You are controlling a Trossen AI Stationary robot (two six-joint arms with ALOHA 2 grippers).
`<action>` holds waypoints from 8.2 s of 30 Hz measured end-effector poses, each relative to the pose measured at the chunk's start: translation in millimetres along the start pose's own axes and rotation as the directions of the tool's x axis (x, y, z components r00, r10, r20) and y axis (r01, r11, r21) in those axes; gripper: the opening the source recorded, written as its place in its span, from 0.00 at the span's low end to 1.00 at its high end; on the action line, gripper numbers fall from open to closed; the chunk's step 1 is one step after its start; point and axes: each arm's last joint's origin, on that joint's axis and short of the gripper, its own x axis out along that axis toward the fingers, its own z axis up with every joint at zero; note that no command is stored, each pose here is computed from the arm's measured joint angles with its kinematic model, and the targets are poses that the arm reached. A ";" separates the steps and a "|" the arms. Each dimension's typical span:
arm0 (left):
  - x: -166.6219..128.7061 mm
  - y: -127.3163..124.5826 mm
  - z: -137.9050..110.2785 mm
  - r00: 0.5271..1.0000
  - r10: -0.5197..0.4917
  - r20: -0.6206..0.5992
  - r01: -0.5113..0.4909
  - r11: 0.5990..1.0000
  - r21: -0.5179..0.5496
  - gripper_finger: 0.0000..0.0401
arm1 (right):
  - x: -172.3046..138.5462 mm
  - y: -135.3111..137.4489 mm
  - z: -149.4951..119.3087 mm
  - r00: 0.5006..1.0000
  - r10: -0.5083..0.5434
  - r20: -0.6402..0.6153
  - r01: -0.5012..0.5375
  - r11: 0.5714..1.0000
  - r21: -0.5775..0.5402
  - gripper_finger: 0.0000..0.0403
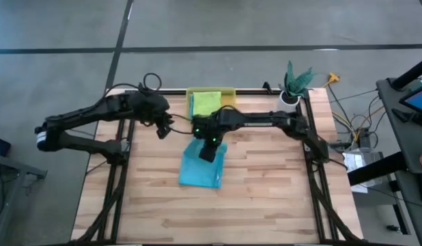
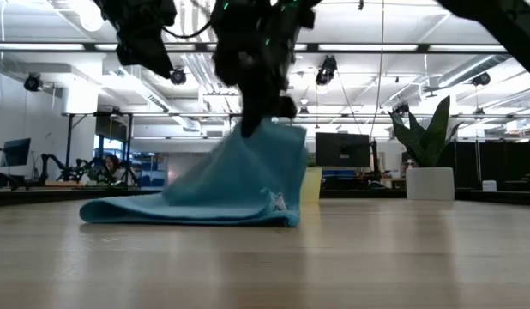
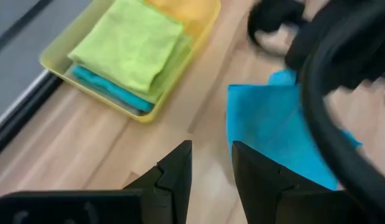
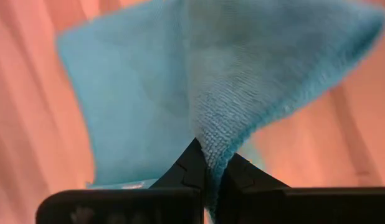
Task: Fold microfiber towels
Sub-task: Fold the blue microfiber cloth
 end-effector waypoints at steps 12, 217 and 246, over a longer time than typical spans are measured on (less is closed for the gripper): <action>-4.1 2.0 -1.4 1.000 -0.005 0.013 0.005 0.999 0.048 0.25 | 18.2 22.4 32.0 0.997 0.018 0.071 -0.008 0.991 -0.137 0.02; -28.8 3.3 -53.8 0.959 -0.282 0.015 0.271 0.906 -0.326 0.24 | 80.4 99.3 -0.5 0.755 0.656 -0.017 -0.655 0.755 0.039 0.38; -8.5 -21.5 -67.8 0.799 -0.567 -0.200 0.506 0.814 -0.286 0.24 | -12.2 140.0 -108.5 1.000 0.009 -0.002 -0.007 0.852 0.523 0.49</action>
